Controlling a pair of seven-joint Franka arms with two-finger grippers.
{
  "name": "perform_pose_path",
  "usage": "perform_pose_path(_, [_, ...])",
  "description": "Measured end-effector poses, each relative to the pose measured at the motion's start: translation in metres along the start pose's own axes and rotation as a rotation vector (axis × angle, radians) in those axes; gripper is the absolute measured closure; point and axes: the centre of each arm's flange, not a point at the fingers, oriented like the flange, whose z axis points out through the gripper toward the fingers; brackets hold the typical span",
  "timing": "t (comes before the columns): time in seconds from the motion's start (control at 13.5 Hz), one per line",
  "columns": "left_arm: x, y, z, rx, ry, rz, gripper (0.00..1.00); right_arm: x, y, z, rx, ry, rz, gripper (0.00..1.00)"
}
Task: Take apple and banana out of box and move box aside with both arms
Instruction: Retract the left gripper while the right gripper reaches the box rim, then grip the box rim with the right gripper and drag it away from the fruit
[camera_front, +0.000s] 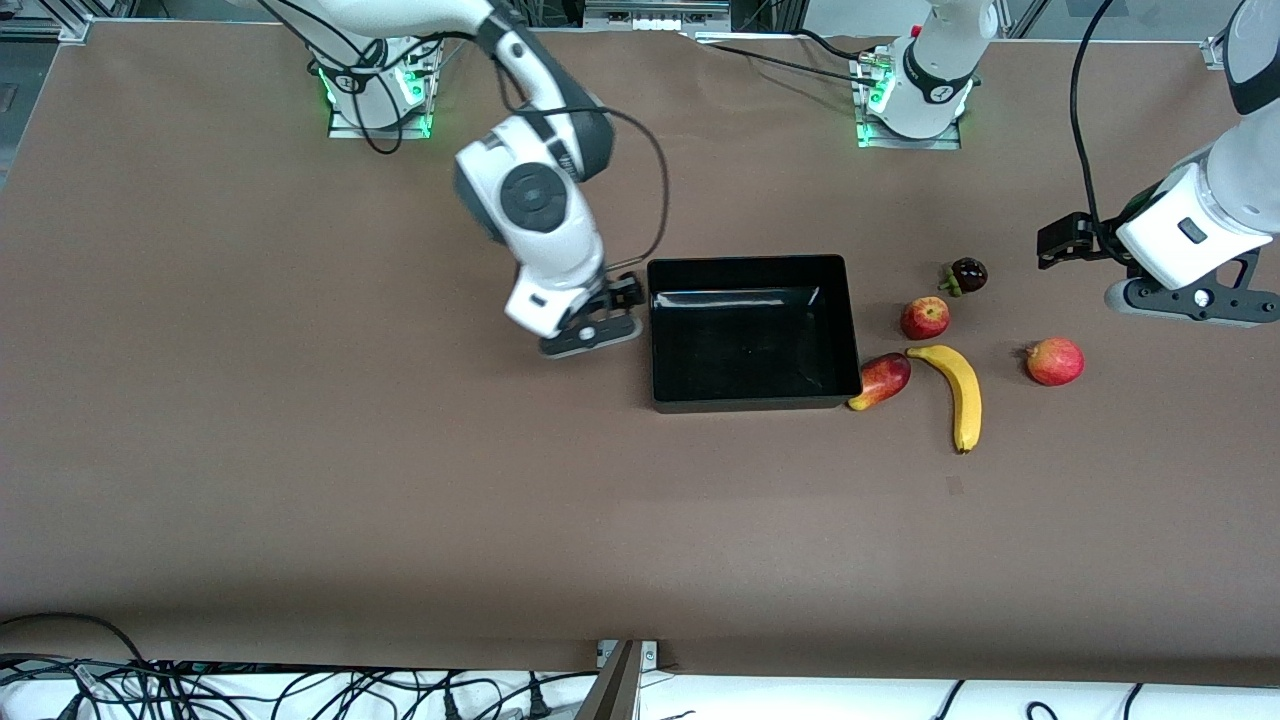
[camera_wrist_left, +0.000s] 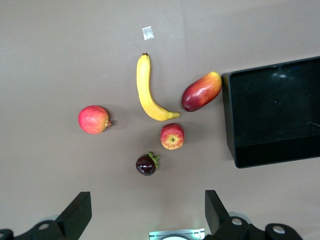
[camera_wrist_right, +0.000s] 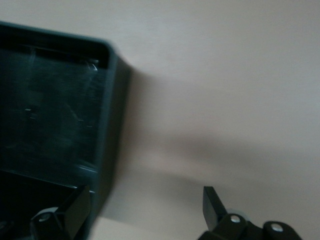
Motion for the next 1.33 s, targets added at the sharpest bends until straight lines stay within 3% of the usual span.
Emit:
perform_pose_path(0.3, [0.001, -0.013, 0.001, -0.022, 0.004, -0.014, 0.00, -0.015, -0.039, 0.029, 0.022, 0.027, 0.025, 0.00])
perform_pose_path(0.59, [-0.014, -0.016, -0.009, -0.001, 0.169, -0.038, 0.00, -0.026, -0.050, 0.078, -0.001, 0.011, 0.019, 0.02])
perform_pose_path(0.67, [-0.026, -0.018, -0.011, -0.002, 0.187, -0.043, 0.00, -0.027, -0.048, 0.087, -0.017, 0.013, 0.006, 0.08])
perform_pose_path(0.89, [-0.056, -0.016, -0.017, -0.005, 0.199, -0.041, 0.00, -0.024, -0.044, 0.095, -0.042, 0.020, -0.016, 0.45])
perform_pose_path(1.11, [-0.054, -0.003, -0.017, -0.003, 0.196, -0.034, 0.00, -0.020, -0.042, 0.091, -0.040, 0.029, -0.016, 0.81])
perform_pose_path(1.26, [-0.052, 0.001, -0.014, -0.004, 0.191, -0.049, 0.00, -0.016, -0.037, 0.088, -0.044, 0.033, -0.007, 0.95])
perform_pose_path(1.33, [-0.052, 0.001, -0.014, -0.004, 0.191, -0.053, 0.00, -0.013, -0.032, 0.086, -0.055, 0.018, -0.021, 0.95])
